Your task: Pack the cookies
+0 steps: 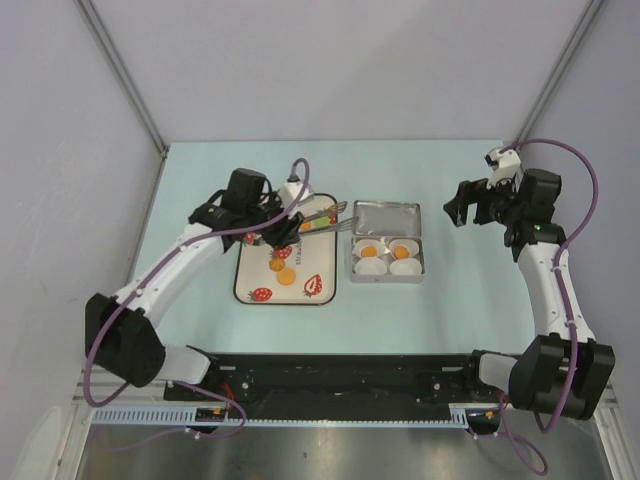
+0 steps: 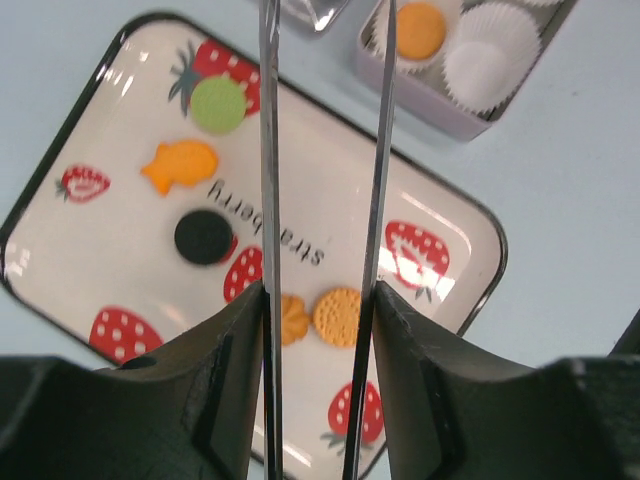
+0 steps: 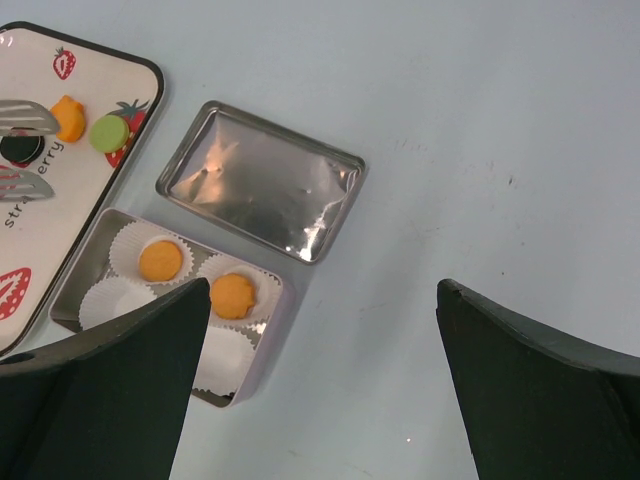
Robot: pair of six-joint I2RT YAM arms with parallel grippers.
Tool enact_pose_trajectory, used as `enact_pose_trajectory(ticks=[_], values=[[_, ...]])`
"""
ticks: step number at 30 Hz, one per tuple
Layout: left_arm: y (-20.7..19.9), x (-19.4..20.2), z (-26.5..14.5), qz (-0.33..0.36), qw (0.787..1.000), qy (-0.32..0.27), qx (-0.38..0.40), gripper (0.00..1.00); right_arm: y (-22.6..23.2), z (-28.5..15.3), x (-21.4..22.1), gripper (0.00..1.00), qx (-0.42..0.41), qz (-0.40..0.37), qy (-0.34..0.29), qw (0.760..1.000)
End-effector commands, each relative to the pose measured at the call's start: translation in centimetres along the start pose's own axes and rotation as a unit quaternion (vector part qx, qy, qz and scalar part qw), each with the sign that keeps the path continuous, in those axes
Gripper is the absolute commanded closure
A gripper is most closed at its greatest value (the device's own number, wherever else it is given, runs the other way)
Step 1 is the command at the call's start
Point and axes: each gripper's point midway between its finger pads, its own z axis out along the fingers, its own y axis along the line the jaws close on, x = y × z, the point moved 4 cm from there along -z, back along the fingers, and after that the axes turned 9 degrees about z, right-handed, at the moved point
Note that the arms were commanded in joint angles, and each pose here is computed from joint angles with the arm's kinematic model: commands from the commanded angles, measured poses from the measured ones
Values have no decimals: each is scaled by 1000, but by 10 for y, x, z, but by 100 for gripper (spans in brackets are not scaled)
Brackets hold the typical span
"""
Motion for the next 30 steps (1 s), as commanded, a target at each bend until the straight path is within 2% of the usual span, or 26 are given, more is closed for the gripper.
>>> enact_pose_trajectory(ticks=[1,12,30], values=[[2,17,-39,-6,1000,-5,-25,51,-3,2,2,0,-2,-4,4,1000],[25,74,-64,-52,994,32,-95,51,-3,3,3,1,-1,-2,6,1000],[42,132,-57,-102,987,75,-100,48,-3,6,6,0,-5,-2,11,1000]])
